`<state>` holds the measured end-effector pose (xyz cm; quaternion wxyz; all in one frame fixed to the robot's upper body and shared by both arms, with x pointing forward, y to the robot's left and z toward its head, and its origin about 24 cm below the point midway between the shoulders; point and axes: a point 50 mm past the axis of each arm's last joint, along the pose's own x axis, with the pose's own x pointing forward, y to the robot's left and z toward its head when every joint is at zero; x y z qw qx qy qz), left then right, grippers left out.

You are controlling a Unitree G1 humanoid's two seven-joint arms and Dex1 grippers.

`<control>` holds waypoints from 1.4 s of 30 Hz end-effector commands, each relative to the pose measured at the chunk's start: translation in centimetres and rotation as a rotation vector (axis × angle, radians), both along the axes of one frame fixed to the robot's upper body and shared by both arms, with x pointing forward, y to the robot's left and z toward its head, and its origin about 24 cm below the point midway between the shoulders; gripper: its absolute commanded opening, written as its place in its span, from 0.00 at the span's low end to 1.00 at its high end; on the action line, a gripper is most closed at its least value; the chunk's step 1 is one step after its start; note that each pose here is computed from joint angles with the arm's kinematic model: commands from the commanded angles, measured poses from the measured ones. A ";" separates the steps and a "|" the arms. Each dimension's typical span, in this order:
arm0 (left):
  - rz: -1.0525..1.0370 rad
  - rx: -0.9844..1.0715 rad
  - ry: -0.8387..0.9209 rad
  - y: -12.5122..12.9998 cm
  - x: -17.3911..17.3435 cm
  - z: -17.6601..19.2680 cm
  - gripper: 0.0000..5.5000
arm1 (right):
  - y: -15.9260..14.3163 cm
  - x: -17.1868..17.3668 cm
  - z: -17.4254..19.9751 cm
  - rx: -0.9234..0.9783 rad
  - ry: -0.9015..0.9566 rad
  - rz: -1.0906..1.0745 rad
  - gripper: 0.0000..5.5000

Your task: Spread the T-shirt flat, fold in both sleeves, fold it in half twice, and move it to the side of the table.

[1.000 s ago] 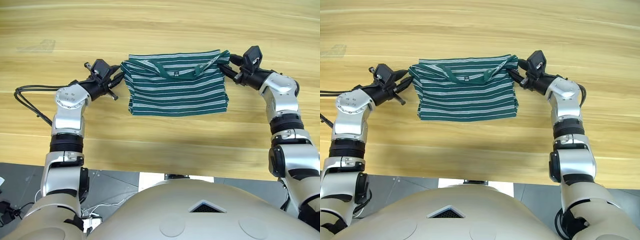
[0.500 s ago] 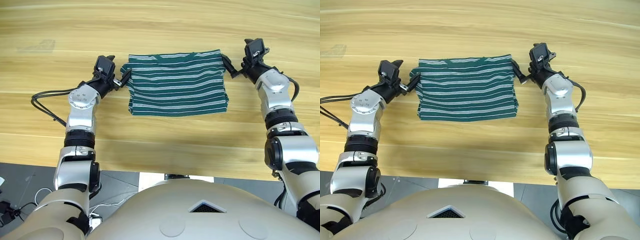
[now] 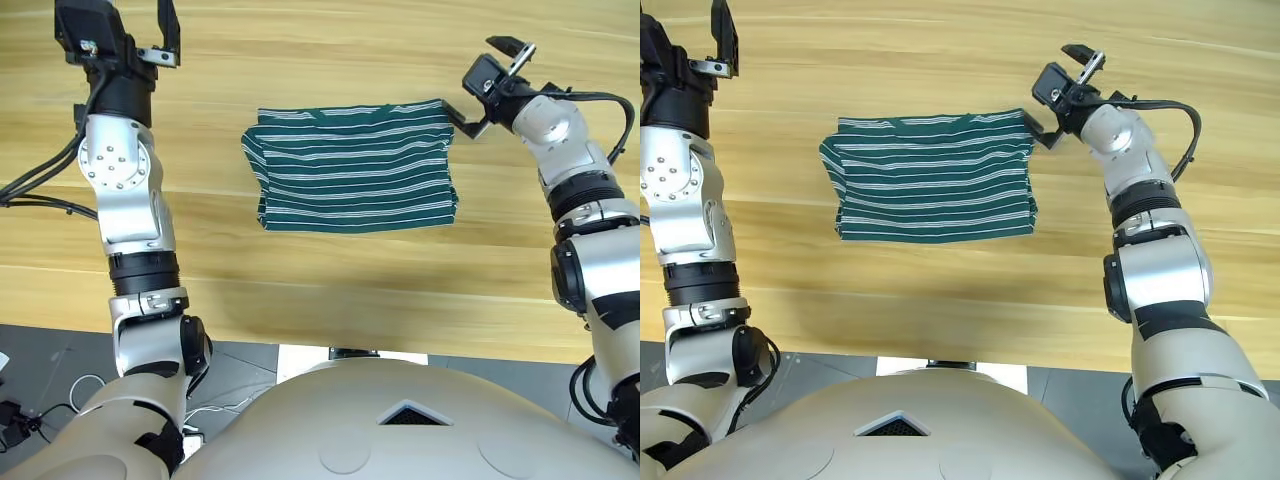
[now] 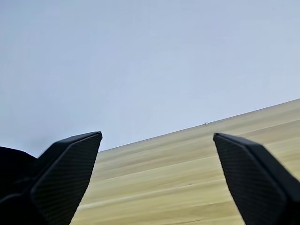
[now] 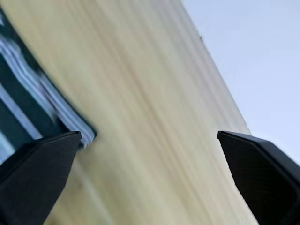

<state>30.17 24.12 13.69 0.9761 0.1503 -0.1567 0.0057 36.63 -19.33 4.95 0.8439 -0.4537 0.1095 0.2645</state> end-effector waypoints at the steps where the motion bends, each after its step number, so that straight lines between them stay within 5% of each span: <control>1: -0.023 0.023 0.025 -0.3 -1.0 0.1 0.80 | -1.3 -2.1 -4.1 -0.220 0.138 0.004 0.98; 9: -0.014 0.018 0.099 -0.5 -0.9 -1.6 0.80 | -1.4 -3.5 -5.7 -0.229 0.171 0.031 0.98; 14: -0.015 0.015 0.109 -0.4 -1.1 -1.9 0.80 | -2.7 -6.7 -6.0 -0.202 0.327 0.314 0.98; 19: -0.036 0.008 0.130 -1.0 -1.2 -2.4 0.80 | -1.1 -13.0 -2.0 -0.002 0.466 0.701 0.98; 28: -0.102 -0.011 0.118 -3.2 -0.6 -2.4 0.80 | 3.7 -17.3 3.2 0.096 0.484 0.987 0.98; 36: -0.101 -0.036 0.125 -3.4 -0.7 -3.0 0.80 | 4.2 -13.7 6.7 0.341 0.402 0.905 0.98; 42: -0.080 -0.083 0.048 -3.0 -0.9 -1.5 0.80 | 8.7 -7.3 5.9 0.473 0.161 0.674 0.98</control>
